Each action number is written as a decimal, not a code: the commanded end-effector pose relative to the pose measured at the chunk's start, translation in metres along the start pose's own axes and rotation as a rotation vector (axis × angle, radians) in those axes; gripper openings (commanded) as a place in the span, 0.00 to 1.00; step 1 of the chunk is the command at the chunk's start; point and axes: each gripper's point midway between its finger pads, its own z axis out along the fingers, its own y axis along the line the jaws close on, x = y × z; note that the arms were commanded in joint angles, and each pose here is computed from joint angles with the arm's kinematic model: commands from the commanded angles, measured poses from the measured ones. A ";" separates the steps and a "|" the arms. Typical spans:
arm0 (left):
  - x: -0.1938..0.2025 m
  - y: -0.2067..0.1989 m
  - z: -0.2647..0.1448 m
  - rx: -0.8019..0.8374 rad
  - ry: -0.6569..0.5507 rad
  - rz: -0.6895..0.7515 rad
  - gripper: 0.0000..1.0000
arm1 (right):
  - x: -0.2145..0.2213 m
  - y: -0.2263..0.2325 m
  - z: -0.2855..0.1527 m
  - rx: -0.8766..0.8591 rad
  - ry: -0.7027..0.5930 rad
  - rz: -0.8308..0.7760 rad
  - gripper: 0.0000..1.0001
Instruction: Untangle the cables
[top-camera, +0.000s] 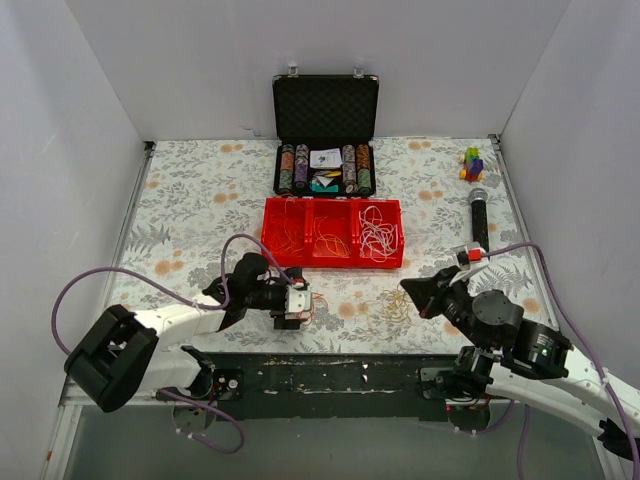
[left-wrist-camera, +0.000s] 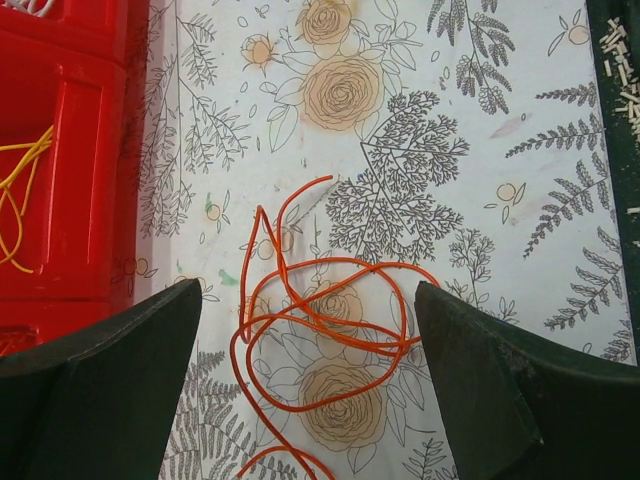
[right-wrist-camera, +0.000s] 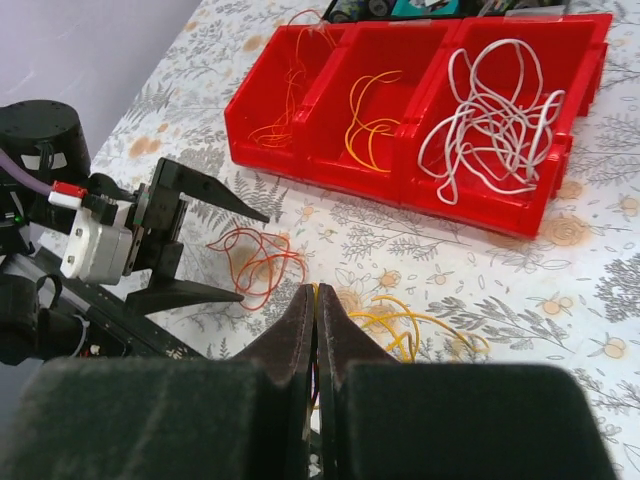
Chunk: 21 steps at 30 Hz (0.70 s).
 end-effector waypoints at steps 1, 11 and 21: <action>-0.014 0.016 0.008 -0.020 -0.029 0.053 0.79 | -0.006 -0.022 -0.015 0.095 0.004 -0.030 0.01; -0.011 0.023 0.000 -0.078 0.010 0.040 0.00 | -0.042 0.004 -0.005 0.035 -0.082 -0.077 0.01; -0.061 0.041 -0.025 -0.154 -0.084 0.014 0.00 | -0.137 0.089 0.044 -0.050 -0.210 -0.302 0.01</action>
